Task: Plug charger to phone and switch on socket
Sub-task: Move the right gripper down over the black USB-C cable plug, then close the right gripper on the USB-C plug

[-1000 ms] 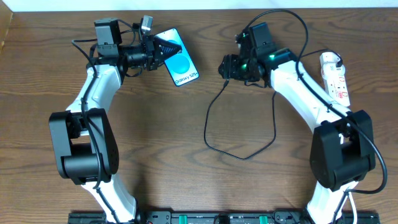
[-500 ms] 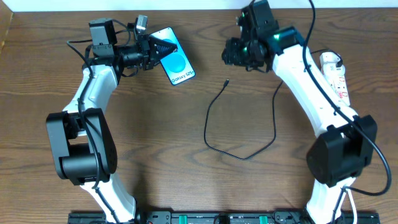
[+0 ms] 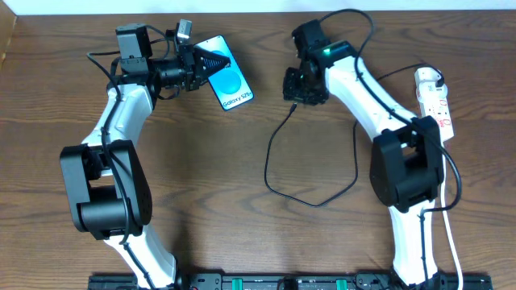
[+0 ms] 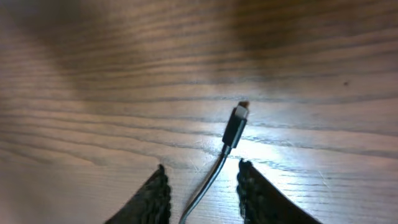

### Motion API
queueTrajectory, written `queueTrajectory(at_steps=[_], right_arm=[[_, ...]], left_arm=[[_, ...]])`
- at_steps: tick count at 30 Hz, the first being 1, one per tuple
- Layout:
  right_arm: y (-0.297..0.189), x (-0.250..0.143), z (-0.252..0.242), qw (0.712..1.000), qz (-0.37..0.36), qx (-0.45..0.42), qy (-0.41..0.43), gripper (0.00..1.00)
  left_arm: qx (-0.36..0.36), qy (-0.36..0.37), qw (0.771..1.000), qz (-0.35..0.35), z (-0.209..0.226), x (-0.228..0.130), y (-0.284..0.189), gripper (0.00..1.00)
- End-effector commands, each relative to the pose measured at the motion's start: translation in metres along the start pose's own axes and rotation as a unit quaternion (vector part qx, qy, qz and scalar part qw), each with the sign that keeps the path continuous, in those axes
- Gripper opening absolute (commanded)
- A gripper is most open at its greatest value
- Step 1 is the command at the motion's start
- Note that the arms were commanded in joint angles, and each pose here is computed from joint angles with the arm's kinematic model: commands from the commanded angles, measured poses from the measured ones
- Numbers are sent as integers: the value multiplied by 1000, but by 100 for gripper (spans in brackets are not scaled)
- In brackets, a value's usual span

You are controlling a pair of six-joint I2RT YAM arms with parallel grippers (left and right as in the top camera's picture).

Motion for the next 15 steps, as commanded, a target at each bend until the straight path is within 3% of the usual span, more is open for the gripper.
queueTrajectory(at_steps=[1,15], right_arm=[[18,-8,4,1000,15,-8,9,31],[36,-13,-3,999,34,-21,17,29]], left_arm=[[-17,18,1000,8,-17,-1,-4,7],[-17,18,1000,9,-17,-1,-4,7]])
Point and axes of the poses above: each gripper's point midway between its finger pads, its own y axis out along the fingers, its own z axis along the line the jaws close on, x = y × z, the point moved 5 cm from there along -y, back along the fingers, and after that the axes turned 3 degrees about -y, right-handed, at the moved point
